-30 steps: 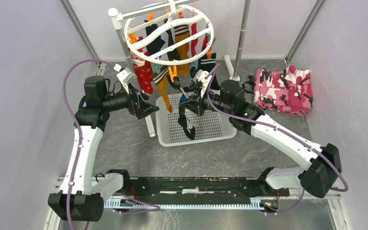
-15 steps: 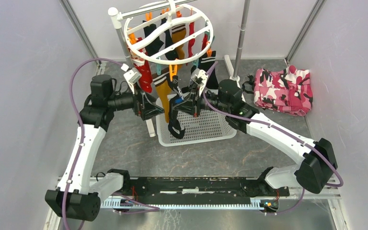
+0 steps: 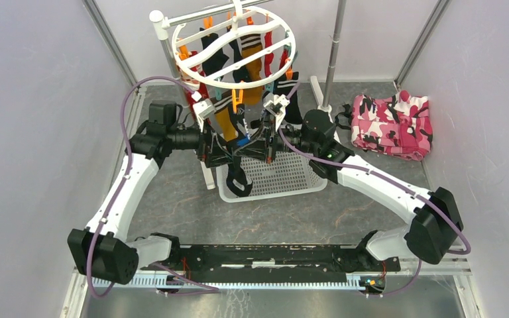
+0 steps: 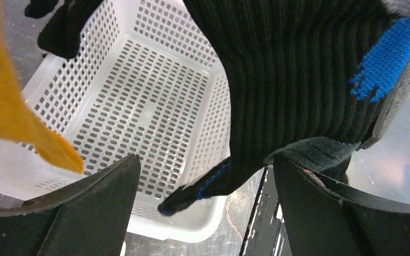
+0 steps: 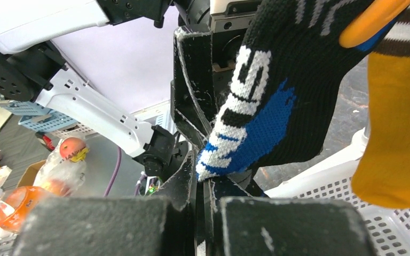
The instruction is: Remove the socks clipped to the hanger
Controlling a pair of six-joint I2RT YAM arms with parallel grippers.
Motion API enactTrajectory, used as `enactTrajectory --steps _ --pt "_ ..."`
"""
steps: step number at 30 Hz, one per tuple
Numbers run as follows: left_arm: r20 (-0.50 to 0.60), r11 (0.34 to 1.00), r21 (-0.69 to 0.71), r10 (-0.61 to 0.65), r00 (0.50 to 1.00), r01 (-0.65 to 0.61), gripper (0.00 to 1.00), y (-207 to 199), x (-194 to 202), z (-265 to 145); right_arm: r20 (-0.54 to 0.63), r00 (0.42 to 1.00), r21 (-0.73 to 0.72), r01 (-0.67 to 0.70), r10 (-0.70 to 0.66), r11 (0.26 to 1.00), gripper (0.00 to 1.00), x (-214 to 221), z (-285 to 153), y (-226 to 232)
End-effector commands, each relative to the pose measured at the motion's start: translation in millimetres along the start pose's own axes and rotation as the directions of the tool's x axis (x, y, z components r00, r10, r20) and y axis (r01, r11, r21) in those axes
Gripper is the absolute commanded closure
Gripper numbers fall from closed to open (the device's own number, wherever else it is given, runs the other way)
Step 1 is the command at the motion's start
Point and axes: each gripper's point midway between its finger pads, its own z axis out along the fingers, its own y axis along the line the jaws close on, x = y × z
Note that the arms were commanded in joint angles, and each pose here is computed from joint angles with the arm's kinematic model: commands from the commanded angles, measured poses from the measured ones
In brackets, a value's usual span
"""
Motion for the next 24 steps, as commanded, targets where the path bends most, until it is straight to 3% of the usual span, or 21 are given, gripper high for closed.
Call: enactTrajectory --steps 1,6,12,14,16,18,19,22,24 --pt "-0.024 0.991 0.067 0.114 0.993 -0.113 0.03 -8 -2 4 0.051 0.999 -0.080 0.023 -0.019 0.997 0.97 -22 1 14" --pt "0.003 0.975 0.196 0.106 0.994 -0.105 0.02 -29 2 7 0.085 0.996 -0.130 -0.017 0.028 0.991 0.88 -25 -5 15" --pt "0.050 0.954 0.265 0.134 0.990 -0.142 0.00 -39 -18 5 0.105 0.991 -0.180 -0.058 0.078 0.982 0.87 -27 -8 15" --pt "0.058 0.950 0.277 0.134 0.989 -0.145 0.06 -41 -25 5 0.102 0.991 -0.174 -0.065 0.084 0.983 0.87 -25 -8 11" --pt "0.060 0.948 0.288 0.127 0.990 -0.139 0.17 -43 -32 6 0.100 0.991 -0.164 -0.072 0.089 0.984 0.83 -22 -9 7" --pt "0.060 0.947 0.291 0.123 0.991 -0.135 0.35 -45 -36 7 0.105 0.990 -0.147 -0.078 0.094 0.986 0.70 -21 -11 1" --pt "0.059 0.948 0.288 0.126 0.990 -0.138 0.46 -46 -37 7 0.110 0.989 -0.135 -0.082 0.098 0.987 0.65 -21 -13 -3" --pt "0.043 0.960 0.233 0.148 0.988 -0.154 0.92 -43 -35 9 0.110 0.990 -0.053 -0.078 0.084 0.996 0.41 -22 -17 -20" --pt "0.045 0.972 0.173 0.155 0.987 -0.160 0.98 -38 -31 9 0.089 0.995 0.067 -0.056 0.050 0.996 0.33 -24 -18 -40"
